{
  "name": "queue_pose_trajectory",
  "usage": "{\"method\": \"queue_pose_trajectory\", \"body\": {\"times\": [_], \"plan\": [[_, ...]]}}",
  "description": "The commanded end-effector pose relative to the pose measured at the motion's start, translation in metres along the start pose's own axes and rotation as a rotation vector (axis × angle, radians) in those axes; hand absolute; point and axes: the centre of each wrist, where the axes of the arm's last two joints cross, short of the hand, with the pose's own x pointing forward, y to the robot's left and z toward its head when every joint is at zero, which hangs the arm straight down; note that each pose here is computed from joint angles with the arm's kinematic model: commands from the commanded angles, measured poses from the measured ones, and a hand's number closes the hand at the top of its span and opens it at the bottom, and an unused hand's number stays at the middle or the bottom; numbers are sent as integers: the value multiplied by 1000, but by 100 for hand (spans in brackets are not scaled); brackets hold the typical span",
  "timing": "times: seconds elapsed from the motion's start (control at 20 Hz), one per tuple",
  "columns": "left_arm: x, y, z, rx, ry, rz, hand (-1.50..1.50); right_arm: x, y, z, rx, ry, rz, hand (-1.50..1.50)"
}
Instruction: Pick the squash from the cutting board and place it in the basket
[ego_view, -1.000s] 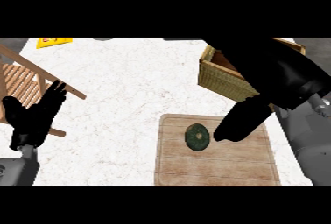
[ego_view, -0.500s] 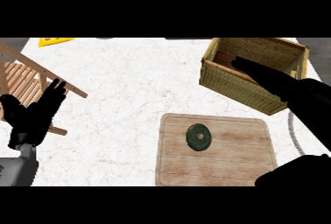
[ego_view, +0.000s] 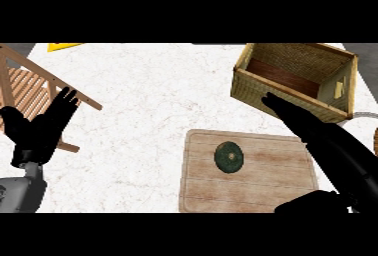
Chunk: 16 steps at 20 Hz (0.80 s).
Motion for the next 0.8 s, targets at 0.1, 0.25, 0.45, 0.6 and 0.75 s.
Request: {"method": "queue_pose_trajectory", "body": {"times": [0.1,0.25,0.45,0.6,0.75], "plan": [[2,-7,5,-2,-29,-11,0,-26,50,-31,-36,-14,-15,-150],[5,0,-6,3,-31,-10,0,-24,75,-46,-81,-51,-123,-150],[9,-8,-14,11,-25,-4,0,-21,102,-63,-60,-3,-78,-150],[16,-1,0,4,-6,-16,0,-48,91,-68,10,37,-40,-150],[12,-14,1,-12,-18,8,0,-34,111,-73,72,76,-27,-150]]}}
